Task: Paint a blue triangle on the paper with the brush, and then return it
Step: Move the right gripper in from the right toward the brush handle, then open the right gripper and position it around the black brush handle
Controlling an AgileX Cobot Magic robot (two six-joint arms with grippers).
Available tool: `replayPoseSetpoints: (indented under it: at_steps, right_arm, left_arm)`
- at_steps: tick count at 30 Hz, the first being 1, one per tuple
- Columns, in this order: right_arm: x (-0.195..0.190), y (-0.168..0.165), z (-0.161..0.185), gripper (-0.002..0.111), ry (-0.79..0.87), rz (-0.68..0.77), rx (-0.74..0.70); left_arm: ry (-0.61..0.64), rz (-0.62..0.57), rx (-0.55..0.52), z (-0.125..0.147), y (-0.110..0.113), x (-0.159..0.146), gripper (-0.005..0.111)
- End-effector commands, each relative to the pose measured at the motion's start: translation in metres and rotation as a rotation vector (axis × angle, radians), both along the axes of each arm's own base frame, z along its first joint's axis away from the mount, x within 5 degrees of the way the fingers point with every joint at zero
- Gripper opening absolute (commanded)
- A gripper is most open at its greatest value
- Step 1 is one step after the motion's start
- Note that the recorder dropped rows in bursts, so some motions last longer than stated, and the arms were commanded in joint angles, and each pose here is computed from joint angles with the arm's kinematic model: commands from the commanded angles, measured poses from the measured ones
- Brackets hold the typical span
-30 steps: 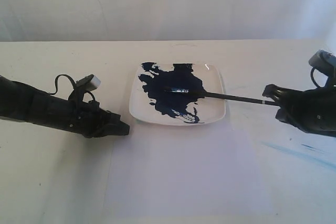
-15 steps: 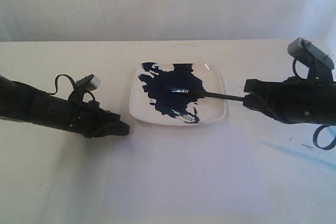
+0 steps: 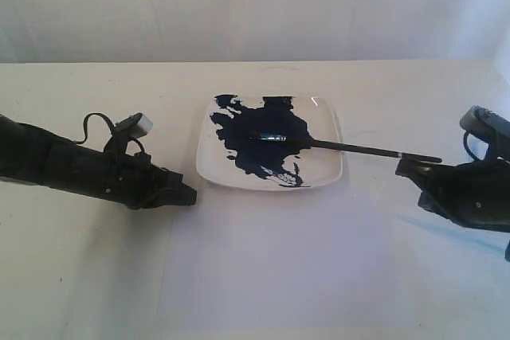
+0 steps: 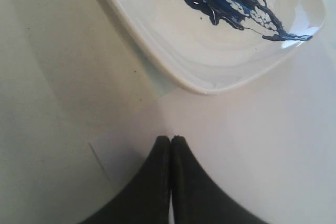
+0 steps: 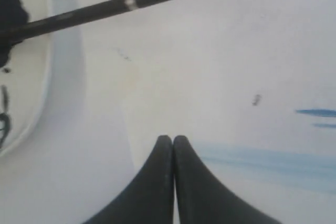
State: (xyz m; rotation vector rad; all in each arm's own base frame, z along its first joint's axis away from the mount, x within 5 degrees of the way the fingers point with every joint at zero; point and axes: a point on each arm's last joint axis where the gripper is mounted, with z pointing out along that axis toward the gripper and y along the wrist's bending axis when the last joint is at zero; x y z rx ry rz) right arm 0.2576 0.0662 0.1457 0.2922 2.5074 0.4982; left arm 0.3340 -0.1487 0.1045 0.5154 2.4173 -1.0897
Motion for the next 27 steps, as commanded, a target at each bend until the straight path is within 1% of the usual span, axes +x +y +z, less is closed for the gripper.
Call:
replayPoseSetpoints:
  at_steps: [1,5,7,9,10,11,12,13,14,15,16,18,19,20,22,23,24,25,27]
  right_arm:
    - [0.001,0.001,-0.007,0.0,-0.033,0.158,-0.103]
    - [-0.002,0.014,-0.001,0.0,-0.206,0.558,-0.197]
    - [-0.001,0.019,0.003,0.0,-0.291,0.686,-0.238]
    - [0.005,0.02,0.011,0.0,-0.367,0.765,-0.304]
    - [0.016,0.019,0.022,0.0,-0.41,0.75,-0.352]
    - [0.02,0.02,0.027,0.0,-0.433,0.78,-0.388]
    - [0.029,0.021,0.04,0.0,-0.489,0.836,-0.457]
    - [0.035,0.022,0.047,0.001,-0.517,0.845,-0.478]
    - [0.045,0.022,0.059,0.006,-0.555,0.835,-0.521]
    - [0.048,0.021,0.062,0.01,-0.566,0.831,-0.541]
    - [0.054,0.02,0.069,0.024,-0.586,0.851,-0.604]
    - [0.057,0.018,0.072,0.053,-0.599,0.897,-0.678]
    - [0.058,0.016,0.073,0.067,-0.593,0.879,-0.703]
    - [0.06,0.013,0.073,0.072,-0.579,0.848,-0.725]
    - [0.061,0.01,0.072,0.074,-0.536,0.743,-0.683]
    - [0.061,0.01,0.072,0.074,-0.51,0.669,-0.603]
    - [0.06,0.013,0.072,0.073,-0.475,0.585,-0.476]
    - [0.056,0.019,0.072,0.071,-0.427,0.518,-0.308]
    - [0.049,0.027,0.069,0.067,-0.336,0.445,-0.089]
  left_arm:
    - [0.03,-0.002,0.001,-0.007,-0.002,-0.003,0.0]
    - [0.029,-0.001,0.003,-0.007,-0.002,-0.003,0.0]
    - [0.029,-0.001,0.003,-0.007,-0.002,-0.003,0.0]
    - [0.029,-0.001,0.003,-0.007,-0.002,-0.003,0.0]
    - [0.029,-0.001,0.003,-0.007,-0.002,-0.003,0.0]
    - [0.029,-0.001,0.003,-0.007,-0.002,-0.003,0.0]
    - [0.029,-0.001,0.003,-0.007,-0.002,-0.003,0.0]
    - [0.029,-0.001,0.003,-0.007,-0.002,-0.003,0.0]
    - [0.029,-0.001,0.003,-0.007,-0.002,-0.003,0.0]
    - [0.029,-0.001,0.003,-0.007,-0.002,-0.003,0.0]
    - [0.029,-0.001,0.003,-0.007,-0.002,-0.003,0.0]
    - [0.029,-0.001,0.003,-0.007,-0.002,-0.003,0.0]
    - [0.029,-0.001,0.003,-0.007,-0.002,-0.003,0.0]
    - [0.029,-0.001,0.003,-0.007,-0.002,-0.003,0.0]
    - [0.029,-0.001,0.003,-0.007,-0.002,-0.003,0.0]
    - [0.029,-0.001,0.003,-0.007,-0.002,-0.003,0.0]
    - [0.029,-0.001,0.003,-0.007,-0.002,-0.003,0.0]
    - [0.029,-0.001,0.003,-0.007,-0.002,-0.003,0.0]
    - [0.029,-0.001,0.003,-0.007,-0.002,-0.003,0.0]
